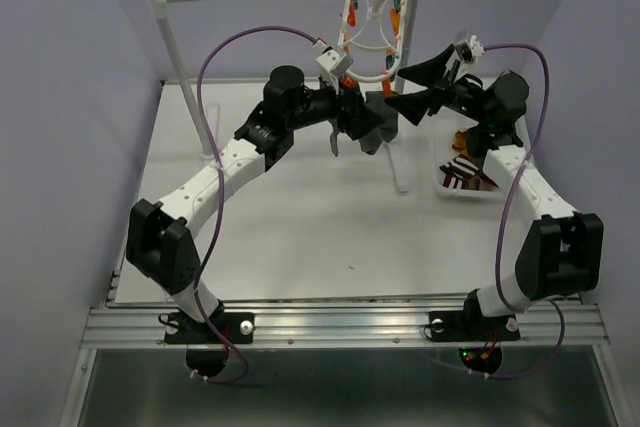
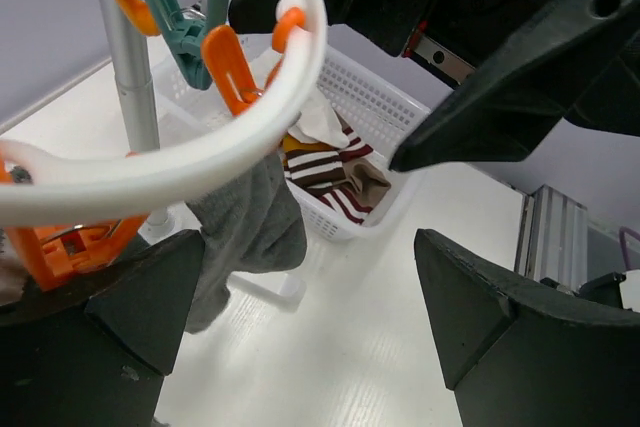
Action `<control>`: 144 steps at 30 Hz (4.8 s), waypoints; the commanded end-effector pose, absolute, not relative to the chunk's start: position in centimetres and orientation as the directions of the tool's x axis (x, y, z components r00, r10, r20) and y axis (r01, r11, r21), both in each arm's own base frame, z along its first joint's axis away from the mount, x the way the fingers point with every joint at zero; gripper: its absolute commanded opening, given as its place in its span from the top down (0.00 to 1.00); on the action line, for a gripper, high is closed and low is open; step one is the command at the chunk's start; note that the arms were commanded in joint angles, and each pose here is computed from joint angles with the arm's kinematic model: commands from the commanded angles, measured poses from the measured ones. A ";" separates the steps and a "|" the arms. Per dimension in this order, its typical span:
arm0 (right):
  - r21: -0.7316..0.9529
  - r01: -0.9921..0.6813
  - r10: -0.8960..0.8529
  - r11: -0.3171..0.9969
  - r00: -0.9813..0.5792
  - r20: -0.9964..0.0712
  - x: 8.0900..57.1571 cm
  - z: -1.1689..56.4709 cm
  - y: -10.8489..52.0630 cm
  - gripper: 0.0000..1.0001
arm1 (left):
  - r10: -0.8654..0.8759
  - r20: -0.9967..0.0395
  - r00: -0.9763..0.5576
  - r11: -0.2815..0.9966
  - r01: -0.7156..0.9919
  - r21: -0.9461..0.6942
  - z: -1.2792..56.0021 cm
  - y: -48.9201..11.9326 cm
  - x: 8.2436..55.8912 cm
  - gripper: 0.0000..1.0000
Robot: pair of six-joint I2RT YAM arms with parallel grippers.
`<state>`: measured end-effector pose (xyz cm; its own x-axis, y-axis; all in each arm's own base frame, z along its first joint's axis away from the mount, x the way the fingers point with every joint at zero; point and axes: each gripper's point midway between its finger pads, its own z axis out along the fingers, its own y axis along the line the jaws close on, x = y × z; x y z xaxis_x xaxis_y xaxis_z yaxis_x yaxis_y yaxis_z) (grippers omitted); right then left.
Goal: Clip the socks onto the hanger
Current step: Clamp the sock onto the hanger.
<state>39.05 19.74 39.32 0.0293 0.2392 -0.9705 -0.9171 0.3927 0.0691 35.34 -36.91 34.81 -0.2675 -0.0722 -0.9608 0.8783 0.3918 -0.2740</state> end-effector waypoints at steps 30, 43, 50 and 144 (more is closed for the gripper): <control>0.387 0.075 0.388 0.919 -0.005 -0.921 41.6 33.0 2.2 0.00 | -0.300 -0.950 -0.090 0.840 0.446 -0.308 38.7 -19.4 33.2 0.01; 0.394 0.106 0.400 0.913 -0.045 -0.915 41.0 30.4 2.0 0.00 | -0.243 -0.965 -0.098 0.819 0.513 -0.258 38.0 -20.5 33.0 0.01; 0.400 0.117 0.406 0.909 -0.033 -0.913 41.1 30.7 1.8 0.00 | -0.225 -0.969 -0.098 0.798 0.552 -0.241 37.5 -21.4 33.1 0.01; 0.260 -0.107 0.232 0.960 -0.224 -0.947 38.8 29.3 6.3 0.00 | -0.235 -0.963 -0.133 0.630 0.733 -0.255 42.9 -30.4 40.7 0.01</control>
<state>39.13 6.76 27.75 -0.2884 0.2268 -0.9303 -0.1198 0.9554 0.2701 43.21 -30.13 39.05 -0.2324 -0.2027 -0.9513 0.6905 0.6544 -0.3081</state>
